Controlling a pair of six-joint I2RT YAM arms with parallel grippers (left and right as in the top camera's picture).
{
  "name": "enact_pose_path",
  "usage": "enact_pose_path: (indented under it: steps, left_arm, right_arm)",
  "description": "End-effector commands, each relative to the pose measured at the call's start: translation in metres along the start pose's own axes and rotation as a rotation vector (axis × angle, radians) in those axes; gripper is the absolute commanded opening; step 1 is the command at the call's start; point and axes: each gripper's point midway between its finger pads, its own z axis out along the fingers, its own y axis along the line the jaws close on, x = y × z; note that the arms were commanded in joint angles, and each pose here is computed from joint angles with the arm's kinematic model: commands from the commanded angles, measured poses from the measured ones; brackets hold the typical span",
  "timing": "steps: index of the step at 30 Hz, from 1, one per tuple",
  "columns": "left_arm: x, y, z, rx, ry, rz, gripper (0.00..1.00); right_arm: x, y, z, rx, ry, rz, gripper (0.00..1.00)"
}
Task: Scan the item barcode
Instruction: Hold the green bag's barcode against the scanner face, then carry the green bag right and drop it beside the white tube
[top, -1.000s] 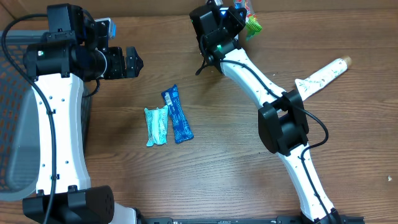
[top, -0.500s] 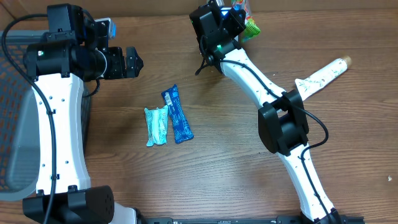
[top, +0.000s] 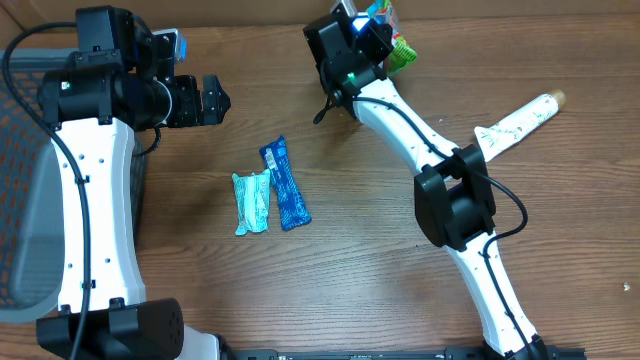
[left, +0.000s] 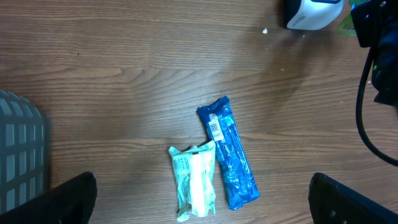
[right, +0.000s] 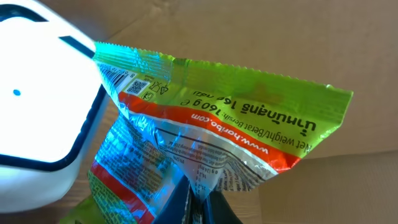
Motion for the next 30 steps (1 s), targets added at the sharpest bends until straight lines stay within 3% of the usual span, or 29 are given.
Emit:
enact_pose_path:
  steps: [1, 6, 11, 16, 23, 30]
  left_arm:
    - [-0.002, -0.002, 0.002, 0.012, -0.001, 0.020, 1.00]
    - [-0.002, -0.002, 0.002, 0.012, 0.000, 0.019, 0.99]
    - [-0.002, -0.002, 0.002, 0.012, -0.001, 0.020, 1.00]
    - [-0.002, -0.002, 0.002, 0.012, -0.001, 0.020, 1.00]
    - [-0.002, -0.002, 0.002, 0.012, -0.001, 0.020, 1.00]
    - [-0.002, -0.002, 0.002, 0.012, -0.001, 0.019, 1.00]
  right_arm:
    - [-0.017, -0.016, -0.028, -0.008, -0.046, 0.047, 0.04]
    - [-0.023, -0.027, -0.062, -0.102, -0.071, 0.113, 0.04]
    - [-0.018, -0.036, -0.110, -0.432, -0.081, 0.225, 0.04]
    - [-0.006, -0.069, -0.138, -0.721, -0.027, 0.456, 0.04]
    - [0.055, -0.144, -0.107, -1.003, 0.173, 0.788, 0.04]
    - [0.150, -0.198, -0.034, -1.002, 0.383, 1.020, 0.04]
